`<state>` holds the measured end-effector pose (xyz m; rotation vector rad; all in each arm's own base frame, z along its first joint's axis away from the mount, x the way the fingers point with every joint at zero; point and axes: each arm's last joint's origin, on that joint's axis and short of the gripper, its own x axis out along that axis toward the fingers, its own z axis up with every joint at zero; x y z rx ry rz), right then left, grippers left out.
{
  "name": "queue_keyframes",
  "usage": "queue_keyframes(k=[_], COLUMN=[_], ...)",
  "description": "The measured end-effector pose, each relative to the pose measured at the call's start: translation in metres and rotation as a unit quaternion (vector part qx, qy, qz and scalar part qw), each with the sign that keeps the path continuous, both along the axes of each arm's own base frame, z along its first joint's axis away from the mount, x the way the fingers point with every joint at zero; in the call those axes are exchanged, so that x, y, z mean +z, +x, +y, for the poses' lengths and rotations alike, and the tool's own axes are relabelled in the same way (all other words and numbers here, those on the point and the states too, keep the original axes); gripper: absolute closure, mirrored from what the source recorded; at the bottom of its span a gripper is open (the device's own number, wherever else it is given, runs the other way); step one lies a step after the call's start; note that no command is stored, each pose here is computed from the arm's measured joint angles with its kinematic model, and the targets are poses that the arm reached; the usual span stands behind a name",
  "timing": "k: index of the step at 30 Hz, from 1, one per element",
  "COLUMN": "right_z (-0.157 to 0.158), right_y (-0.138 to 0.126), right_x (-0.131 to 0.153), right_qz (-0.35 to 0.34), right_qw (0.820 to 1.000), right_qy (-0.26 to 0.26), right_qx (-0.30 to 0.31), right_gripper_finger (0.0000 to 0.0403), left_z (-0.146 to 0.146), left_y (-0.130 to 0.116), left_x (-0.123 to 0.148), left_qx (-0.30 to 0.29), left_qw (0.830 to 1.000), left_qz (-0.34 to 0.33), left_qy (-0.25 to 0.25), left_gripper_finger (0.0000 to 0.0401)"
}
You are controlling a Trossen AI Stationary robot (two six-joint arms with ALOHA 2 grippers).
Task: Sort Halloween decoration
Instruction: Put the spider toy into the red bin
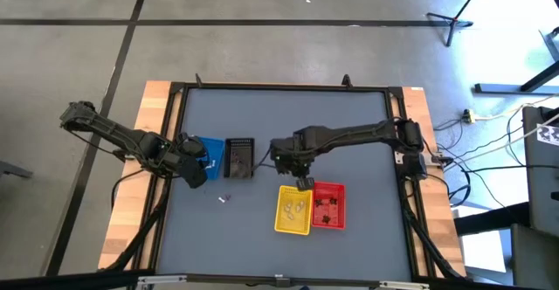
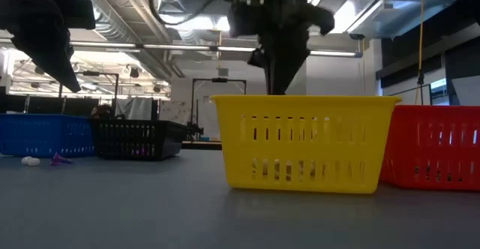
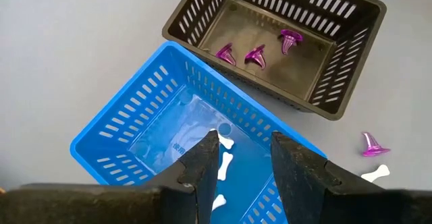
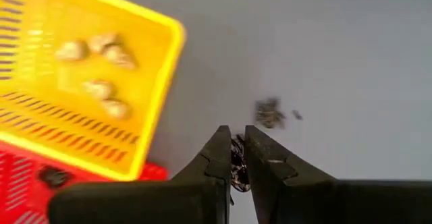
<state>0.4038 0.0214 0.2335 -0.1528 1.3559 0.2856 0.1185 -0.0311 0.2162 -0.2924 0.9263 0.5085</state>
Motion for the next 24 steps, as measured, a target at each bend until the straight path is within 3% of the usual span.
queue_keyframes(k=[12, 24], right_z=[0.062, 0.095], right_y=[-0.019, -0.045], right_x=[0.0, -0.014], right_qz=[0.065, 0.145], right_qw=[0.998, 0.989], right_qy=[0.001, -0.02], right_qx=[0.014, 0.028], right_gripper_finger=[0.037, 0.037], left_z=[0.0, 0.0], left_y=[0.0, 0.001], left_x=[0.0, 0.0], left_qx=[0.0, 0.0], left_qw=[1.0, 1.0], left_qz=[0.0, -0.004], left_qy=[0.0, -0.001], left_gripper_finger=[0.0275, 0.0275])
